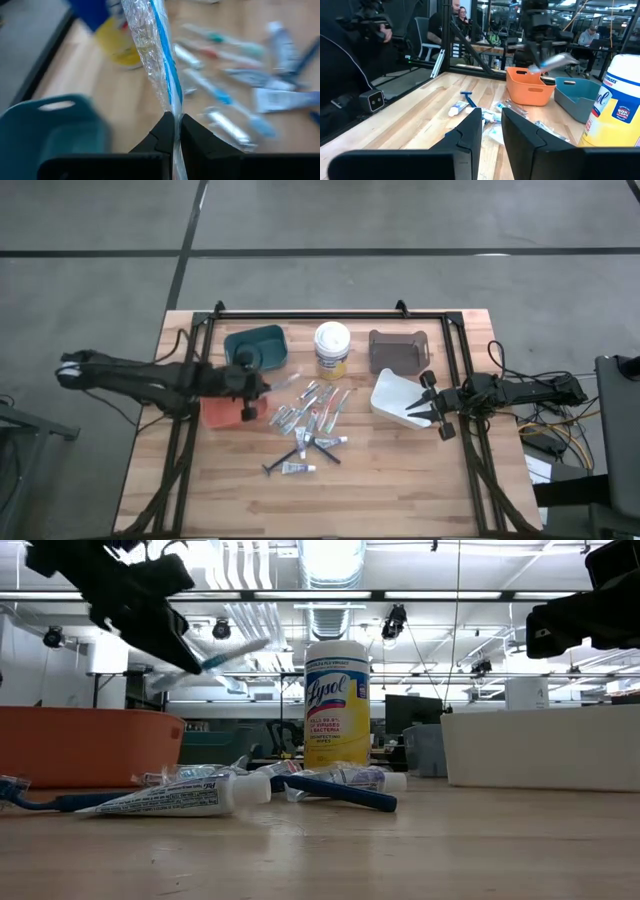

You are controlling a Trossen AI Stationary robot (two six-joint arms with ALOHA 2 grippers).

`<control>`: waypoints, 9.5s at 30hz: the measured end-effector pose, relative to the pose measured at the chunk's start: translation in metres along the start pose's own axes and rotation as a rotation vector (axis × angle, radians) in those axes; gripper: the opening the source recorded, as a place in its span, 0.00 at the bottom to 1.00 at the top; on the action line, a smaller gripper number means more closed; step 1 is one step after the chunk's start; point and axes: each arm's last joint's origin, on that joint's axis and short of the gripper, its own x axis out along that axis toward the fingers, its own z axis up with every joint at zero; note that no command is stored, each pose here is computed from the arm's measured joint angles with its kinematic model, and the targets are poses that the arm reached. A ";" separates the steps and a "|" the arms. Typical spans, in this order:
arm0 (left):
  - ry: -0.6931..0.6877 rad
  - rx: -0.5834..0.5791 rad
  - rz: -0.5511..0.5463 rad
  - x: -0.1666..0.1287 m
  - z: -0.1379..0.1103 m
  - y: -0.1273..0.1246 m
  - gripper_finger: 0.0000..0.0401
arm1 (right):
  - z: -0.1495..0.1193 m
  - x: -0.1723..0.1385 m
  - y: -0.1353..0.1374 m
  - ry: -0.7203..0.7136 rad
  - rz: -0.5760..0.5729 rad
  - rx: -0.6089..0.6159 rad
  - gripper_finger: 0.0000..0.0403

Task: Pick & Place Travel size toiletries
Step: Put the bottom blue toothbrush into the blue bin, then put the blue toothbrush into the blue bin

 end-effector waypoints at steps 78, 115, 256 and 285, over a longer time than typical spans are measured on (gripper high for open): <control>-0.036 -0.024 0.332 0.030 -0.016 0.074 0.37 | 0.000 0.000 0.000 0.000 -0.001 0.000 0.17; -0.128 0.145 -0.096 0.065 0.011 -0.039 0.37 | 0.000 0.000 0.000 0.001 0.000 0.000 0.19; -0.141 -0.288 0.196 0.017 -0.004 -0.002 0.07 | -0.001 0.000 0.000 0.006 0.000 0.001 0.19; -0.009 -0.376 0.554 0.040 -0.037 0.088 0.08 | -0.001 0.000 0.000 0.006 0.000 0.001 0.21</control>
